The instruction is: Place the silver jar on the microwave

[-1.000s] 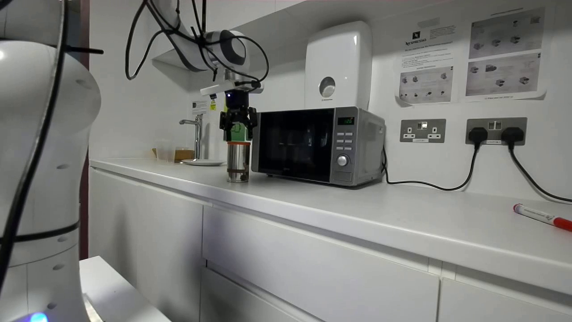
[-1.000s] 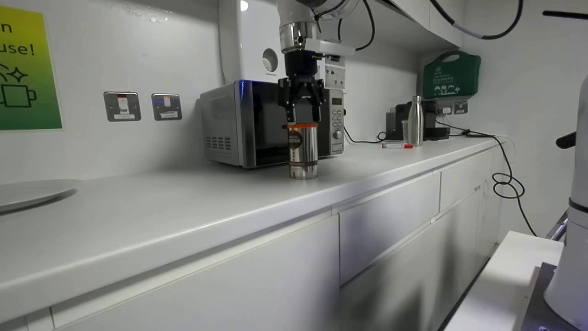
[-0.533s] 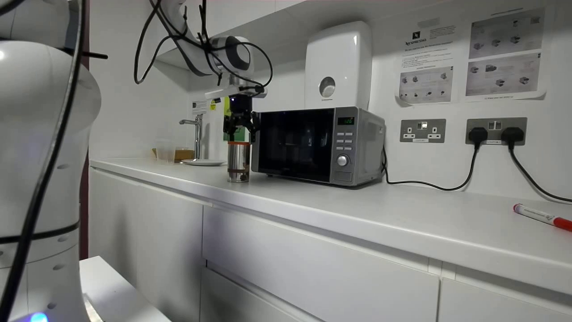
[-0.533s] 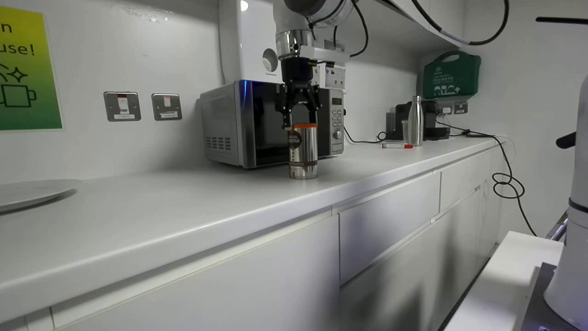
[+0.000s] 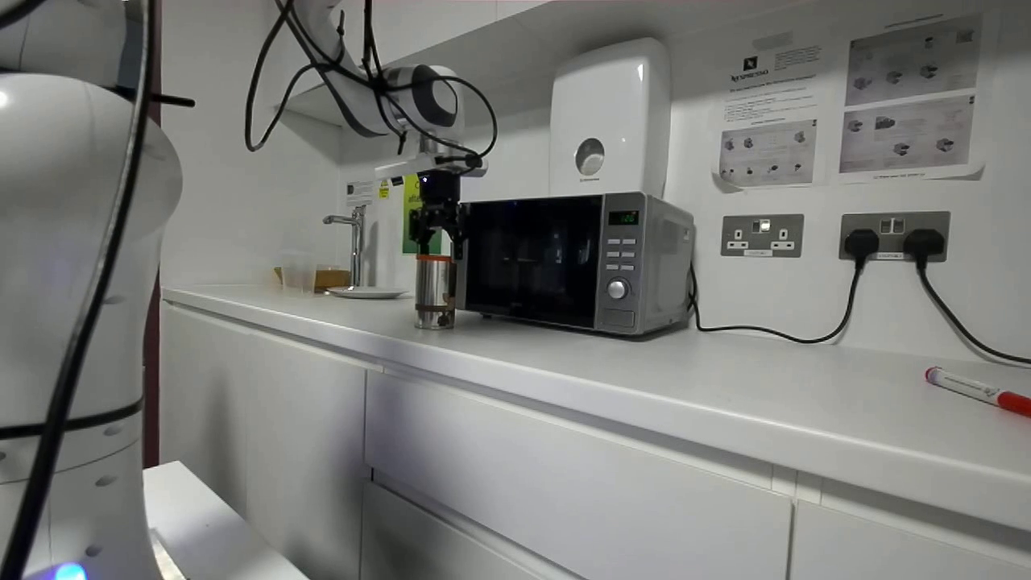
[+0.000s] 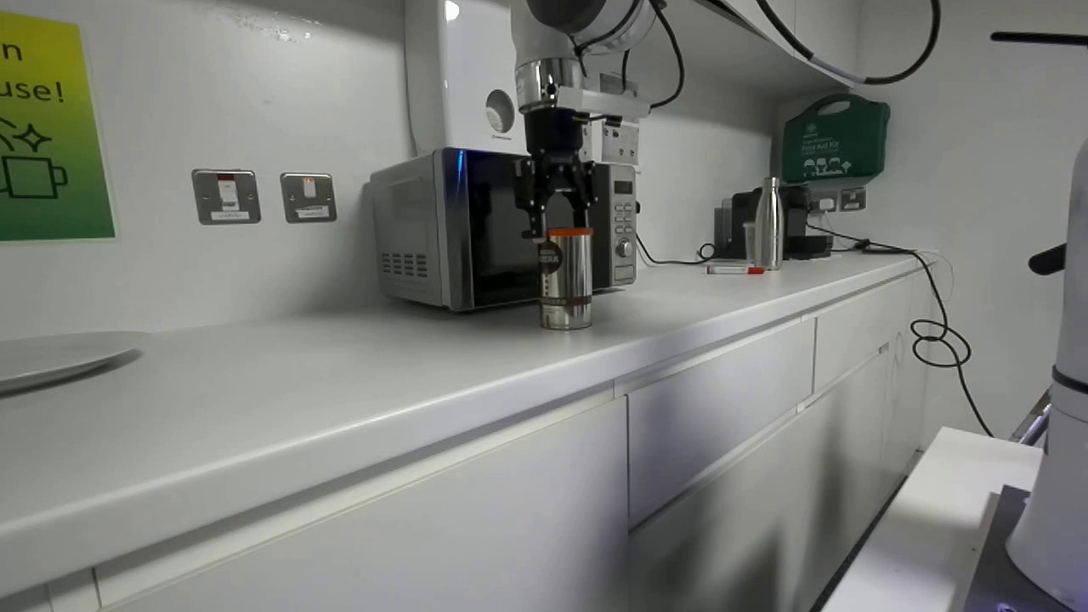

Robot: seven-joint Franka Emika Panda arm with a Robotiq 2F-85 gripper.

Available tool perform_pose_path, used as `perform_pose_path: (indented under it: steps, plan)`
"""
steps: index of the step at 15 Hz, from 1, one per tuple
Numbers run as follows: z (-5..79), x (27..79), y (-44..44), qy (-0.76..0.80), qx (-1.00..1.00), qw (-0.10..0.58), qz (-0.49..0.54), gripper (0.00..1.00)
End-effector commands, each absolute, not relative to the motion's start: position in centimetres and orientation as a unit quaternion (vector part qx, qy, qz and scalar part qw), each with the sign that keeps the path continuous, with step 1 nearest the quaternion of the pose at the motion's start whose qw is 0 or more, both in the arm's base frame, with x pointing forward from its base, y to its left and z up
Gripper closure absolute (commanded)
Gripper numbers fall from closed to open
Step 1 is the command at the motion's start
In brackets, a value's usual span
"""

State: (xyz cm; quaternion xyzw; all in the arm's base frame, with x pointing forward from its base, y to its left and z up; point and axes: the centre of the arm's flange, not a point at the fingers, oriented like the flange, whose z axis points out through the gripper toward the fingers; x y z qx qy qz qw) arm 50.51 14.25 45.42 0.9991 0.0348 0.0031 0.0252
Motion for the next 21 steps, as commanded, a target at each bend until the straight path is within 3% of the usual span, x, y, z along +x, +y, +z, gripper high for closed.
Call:
perform_pose_path:
  steps: [1, 8, 21]
  plan:
    - [45.5, 51.4, 13.9, 0.026, 1.0, 0.009, -0.002, 0.4]
    - [47.2, 52.0, 12.6, 0.011, 0.999, 0.029, 0.009, 0.4]
    - [57.7, 52.9, 10.5, -0.094, 0.973, 0.125, 0.169, 0.4]
